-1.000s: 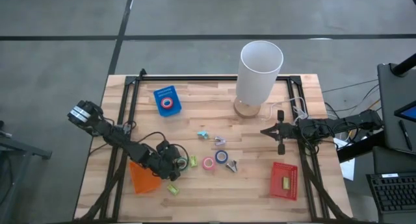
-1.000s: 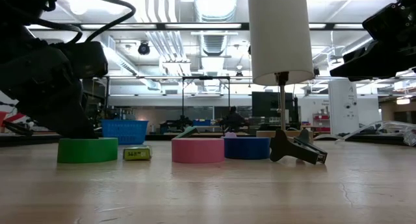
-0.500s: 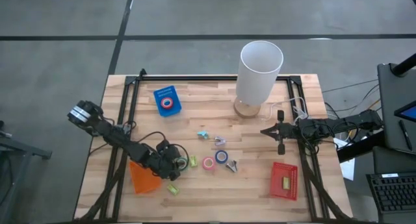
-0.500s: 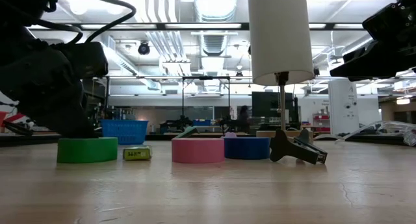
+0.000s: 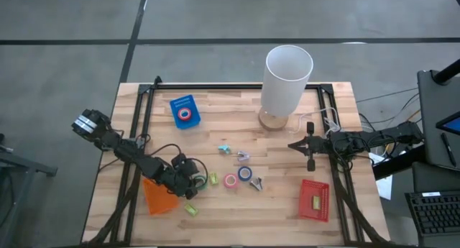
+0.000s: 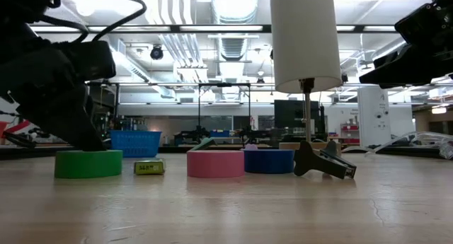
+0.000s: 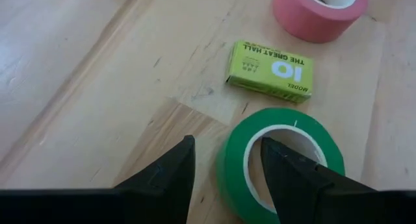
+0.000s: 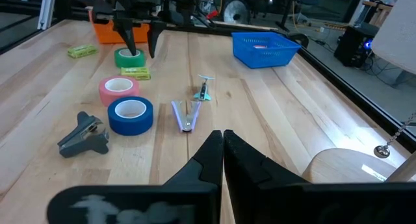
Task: Pick and place Stapler, Stapler remover, tape
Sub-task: Put the green tape into the blue basket
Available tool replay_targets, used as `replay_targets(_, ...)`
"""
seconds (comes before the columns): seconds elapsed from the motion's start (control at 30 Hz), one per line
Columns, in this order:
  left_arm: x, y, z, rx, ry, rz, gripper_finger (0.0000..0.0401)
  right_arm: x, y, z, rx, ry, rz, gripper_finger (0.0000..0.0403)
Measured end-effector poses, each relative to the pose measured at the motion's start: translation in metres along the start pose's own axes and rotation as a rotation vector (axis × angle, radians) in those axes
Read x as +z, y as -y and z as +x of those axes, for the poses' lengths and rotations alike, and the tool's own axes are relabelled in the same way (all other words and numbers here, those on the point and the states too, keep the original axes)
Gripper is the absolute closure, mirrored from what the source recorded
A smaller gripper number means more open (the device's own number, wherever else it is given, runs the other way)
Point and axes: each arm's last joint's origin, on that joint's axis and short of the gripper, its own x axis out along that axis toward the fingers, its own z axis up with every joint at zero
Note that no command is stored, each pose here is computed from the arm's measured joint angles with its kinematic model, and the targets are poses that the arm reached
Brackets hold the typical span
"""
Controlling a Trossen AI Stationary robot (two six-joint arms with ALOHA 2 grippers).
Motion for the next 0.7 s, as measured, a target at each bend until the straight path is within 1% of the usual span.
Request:
replay_targets(0.1, -0.001, 0.0, 0.002, -0.004, -0.016, -0.009, 0.0228, 0.0, 0.0, 0.0, 0.0, 0.0, 0.0, 0.0394)
replay_targets(0.2, -0.002, 0.0, 0.003, -0.003, -0.02, -0.008, 0.0249, 0.0, 0.0, 0.0, 0.0, 0.0, 0.0, 0.0394)
replay_targets(0.43, -0.001, -0.001, 0.004, 0.013, -0.001, 0.027, 0.0339, 0.0, 0.0, 0.0, 0.0, 0.0, 0.0, 0.0394)
replay_targets(0.5, 0.0, -0.001, 0.004, 0.017, 0.004, 0.038, 0.0359, 0.0, 0.0, 0.0, 0.0, 0.0, 0.0, 0.0394)
replay_targets(0.7, 0.011, -0.006, -0.001, 0.064, 0.081, 0.071, 0.0357, 0.0, 0.0, 0.0, 0.0, 0.0, 0.0, 0.0394)
